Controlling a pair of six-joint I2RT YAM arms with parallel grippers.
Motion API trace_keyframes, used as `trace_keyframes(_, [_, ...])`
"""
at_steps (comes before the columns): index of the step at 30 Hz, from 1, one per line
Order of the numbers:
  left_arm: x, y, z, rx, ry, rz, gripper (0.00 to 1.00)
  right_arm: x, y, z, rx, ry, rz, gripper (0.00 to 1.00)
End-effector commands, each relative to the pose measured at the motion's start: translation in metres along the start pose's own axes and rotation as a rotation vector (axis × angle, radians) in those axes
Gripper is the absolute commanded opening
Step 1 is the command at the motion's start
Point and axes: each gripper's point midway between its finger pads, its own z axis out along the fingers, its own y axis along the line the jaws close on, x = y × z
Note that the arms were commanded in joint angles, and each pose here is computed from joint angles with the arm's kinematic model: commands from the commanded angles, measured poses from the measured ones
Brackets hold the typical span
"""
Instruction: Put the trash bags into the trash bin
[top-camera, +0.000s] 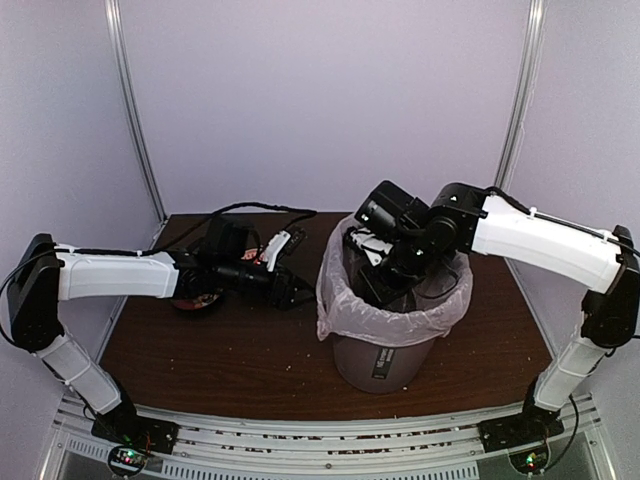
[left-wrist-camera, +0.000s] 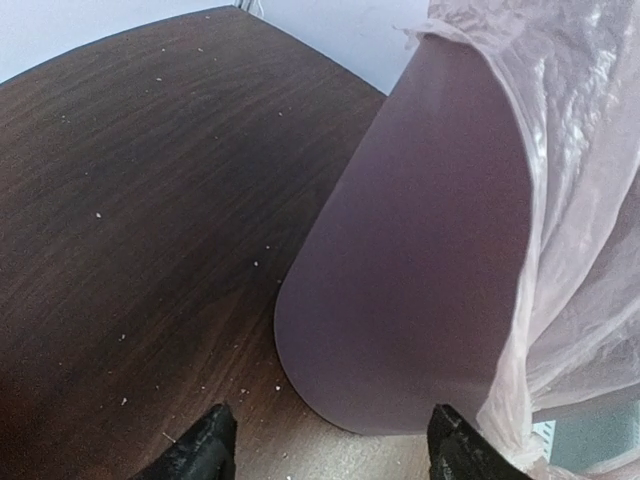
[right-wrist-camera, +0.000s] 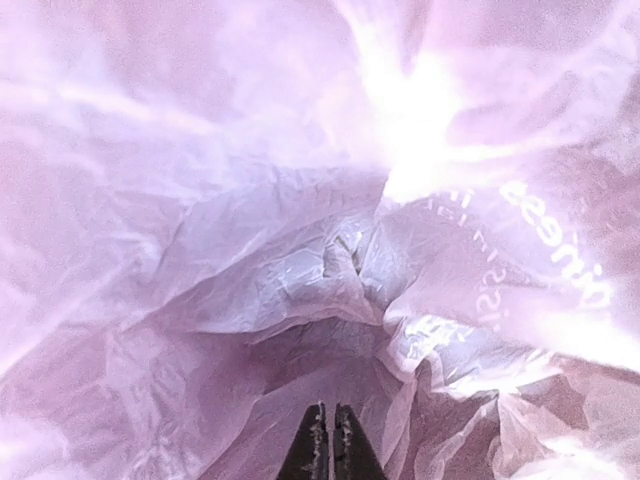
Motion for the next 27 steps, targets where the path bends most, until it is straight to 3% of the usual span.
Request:
trace_keyframes(1, [-0.008,0.002,-0.004,-0.039,-0.02,0.043,0.67,0.003,-0.003,-0.012,0.013,0.002,-0.004,0.03])
trace_keyframes(4, [-0.008,0.003,-0.009,-0.06,-0.023,0.05,0.67,-0.003,0.0,-0.025,-0.01,-0.033,0.001,0.04])
trace_keyframes(13, [-0.008,0.008,-0.018,-0.11,-0.038,0.049,0.64,0.04,0.0,-0.007,-0.057,0.077,-0.006,0.03])
trace_keyframes(17, [-0.021,0.0,-0.032,-0.111,-0.083,0.062,0.65,0.034,0.005,-0.024,-0.099,0.035,-0.008,0.02])
trace_keyframes(21, [-0.043,-0.028,-0.046,-0.011,-0.157,0.091,0.69,0.024,0.01,-0.043,-0.129,-0.025,-0.022,0.02])
trace_keyframes(27, [-0.05,-0.051,-0.033,0.074,-0.135,0.134,0.7,0.005,0.018,-0.073,-0.179,-0.112,-0.007,0.01])
